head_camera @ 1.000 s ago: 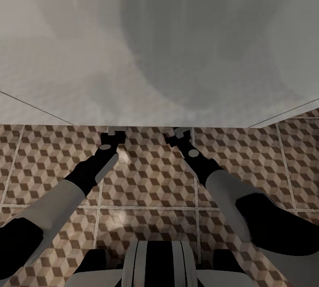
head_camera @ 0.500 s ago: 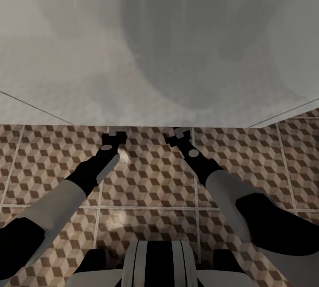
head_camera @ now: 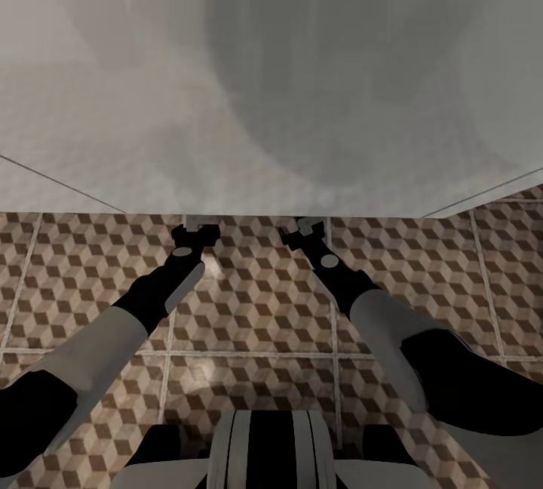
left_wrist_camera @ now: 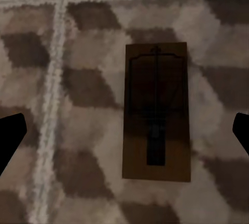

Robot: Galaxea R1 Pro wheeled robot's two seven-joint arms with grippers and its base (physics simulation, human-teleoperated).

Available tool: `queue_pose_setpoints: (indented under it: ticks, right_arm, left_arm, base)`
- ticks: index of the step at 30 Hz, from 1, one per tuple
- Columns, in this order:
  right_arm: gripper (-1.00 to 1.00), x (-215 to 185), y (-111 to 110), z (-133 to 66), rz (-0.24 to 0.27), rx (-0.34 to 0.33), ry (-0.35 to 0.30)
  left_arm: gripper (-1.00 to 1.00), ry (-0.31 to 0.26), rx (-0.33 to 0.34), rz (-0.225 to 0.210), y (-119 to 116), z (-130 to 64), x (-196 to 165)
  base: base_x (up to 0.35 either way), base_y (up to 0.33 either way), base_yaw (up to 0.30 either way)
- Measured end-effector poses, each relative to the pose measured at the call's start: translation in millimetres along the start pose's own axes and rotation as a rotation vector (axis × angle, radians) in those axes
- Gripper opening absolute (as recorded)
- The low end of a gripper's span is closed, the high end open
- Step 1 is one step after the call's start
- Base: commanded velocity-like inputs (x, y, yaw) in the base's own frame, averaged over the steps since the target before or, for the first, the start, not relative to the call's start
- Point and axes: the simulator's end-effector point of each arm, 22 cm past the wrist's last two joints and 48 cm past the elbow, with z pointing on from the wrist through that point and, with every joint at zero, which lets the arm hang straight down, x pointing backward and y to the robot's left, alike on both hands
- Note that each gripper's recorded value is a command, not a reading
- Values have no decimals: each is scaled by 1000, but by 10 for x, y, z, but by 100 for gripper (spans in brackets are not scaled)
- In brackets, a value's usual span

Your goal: Take the four mousetraps from the cabinet in the bathroom and place them on the bathroom floor. Make sure all four end up on the same floor surface, and ensure that at least two of them are either under or directly next to the same bathroom sink.

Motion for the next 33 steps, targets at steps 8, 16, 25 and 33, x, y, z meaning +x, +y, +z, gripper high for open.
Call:
queue_pose_setpoints:
  ticks: [8, 16, 25, 33]
  right_arm:
    - [100, 2, 0, 1, 0, 0, 0]
    - [100, 5, 1, 2, 0, 0, 1]
    - [100, 5, 1, 2, 0, 0, 1]
    - [100, 17, 3, 1, 0, -1, 3]
  left_arm:
    - [100, 3, -1, 1, 4, 4, 17]
    - [100, 4, -2, 1, 5, 6, 20]
    - [100, 11, -5, 4, 21, 14, 54]
    - [100, 15, -7, 5, 23, 17, 73]
  base:
    - [-53, 0, 0]
    - [-290, 0, 0]
    - [-334, 0, 0]
    - [-338, 0, 0]
